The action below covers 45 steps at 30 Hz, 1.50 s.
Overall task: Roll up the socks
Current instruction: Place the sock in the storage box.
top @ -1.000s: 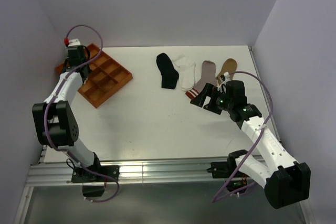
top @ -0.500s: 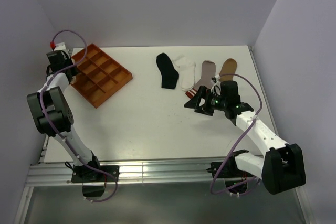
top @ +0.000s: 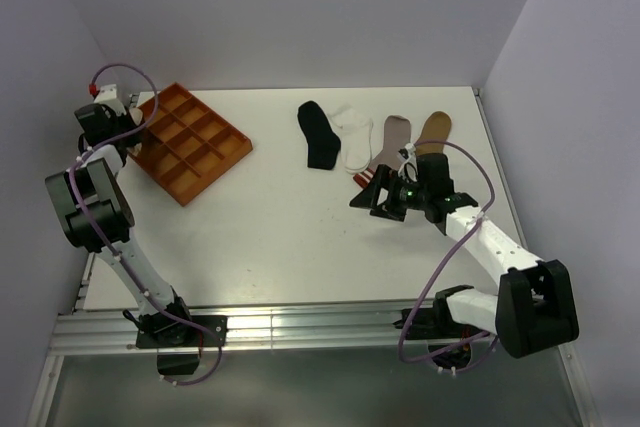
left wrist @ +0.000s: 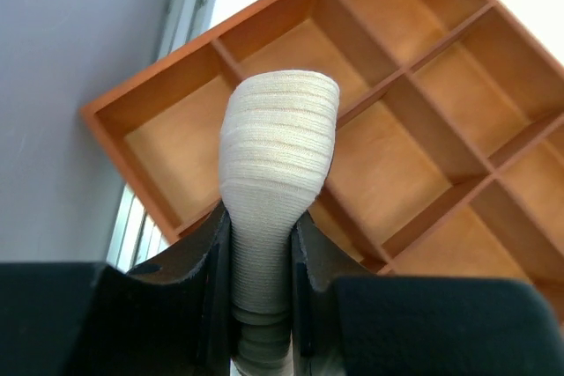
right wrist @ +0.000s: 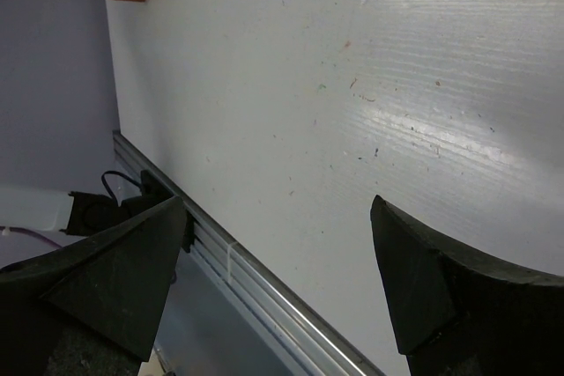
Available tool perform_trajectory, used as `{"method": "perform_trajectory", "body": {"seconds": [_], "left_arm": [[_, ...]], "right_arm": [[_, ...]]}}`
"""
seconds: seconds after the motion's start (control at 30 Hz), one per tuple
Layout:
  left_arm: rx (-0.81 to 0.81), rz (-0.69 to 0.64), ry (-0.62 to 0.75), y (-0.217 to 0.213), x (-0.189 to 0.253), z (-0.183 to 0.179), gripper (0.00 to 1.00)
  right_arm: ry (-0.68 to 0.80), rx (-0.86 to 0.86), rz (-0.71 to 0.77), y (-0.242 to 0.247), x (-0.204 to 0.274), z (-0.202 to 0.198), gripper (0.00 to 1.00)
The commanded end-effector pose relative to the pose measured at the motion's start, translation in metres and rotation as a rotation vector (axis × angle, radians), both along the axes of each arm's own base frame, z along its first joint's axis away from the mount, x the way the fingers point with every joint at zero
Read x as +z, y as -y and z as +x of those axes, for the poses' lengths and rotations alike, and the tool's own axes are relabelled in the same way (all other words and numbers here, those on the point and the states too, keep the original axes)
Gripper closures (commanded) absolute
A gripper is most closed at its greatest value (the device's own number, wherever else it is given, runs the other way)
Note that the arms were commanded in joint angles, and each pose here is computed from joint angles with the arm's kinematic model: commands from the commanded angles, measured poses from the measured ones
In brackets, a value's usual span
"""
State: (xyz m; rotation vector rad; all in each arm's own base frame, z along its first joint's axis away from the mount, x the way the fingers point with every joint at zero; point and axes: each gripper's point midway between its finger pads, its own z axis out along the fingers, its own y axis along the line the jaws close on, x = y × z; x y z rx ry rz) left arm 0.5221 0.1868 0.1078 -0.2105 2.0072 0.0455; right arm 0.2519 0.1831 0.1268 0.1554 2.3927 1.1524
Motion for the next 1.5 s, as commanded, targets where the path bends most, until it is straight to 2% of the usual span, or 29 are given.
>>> {"method": "perform_trajectory", "body": {"seconds": [0.0, 0.1, 0.47, 0.77, 1.23, 1.47], "left_arm": [[-0.076, 0.015, 0.141, 0.008, 0.041, 0.021, 1.00], [-0.080, 0.005, 0.147, 0.010, 0.036, 0.022, 1.00], [-0.089, -0.021, 0.035, 0.016, -0.021, 0.004, 1.00], [-0.066, -0.022, 0.002, 0.017, -0.034, -0.009, 1.00], [0.068, -0.077, -0.285, 0.003, -0.074, -0.041, 1.00], [0.131, -0.082, -0.370, -0.004, -0.090, -0.049, 1.00]], "right_arm": [[0.079, 0.023, 0.021, -0.006, 0.020, 0.014, 0.08], [0.074, 0.026, 0.022, -0.007, 0.020, 0.016, 0.08], [0.073, 0.033, 0.020, -0.007, 0.017, 0.014, 0.08], [0.070, 0.040, 0.020, -0.007, 0.014, 0.012, 0.09], [0.103, 0.049, 0.019, -0.008, 0.022, 0.016, 0.10], [0.115, 0.055, 0.021, -0.008, 0.025, 0.015, 0.10]]}}
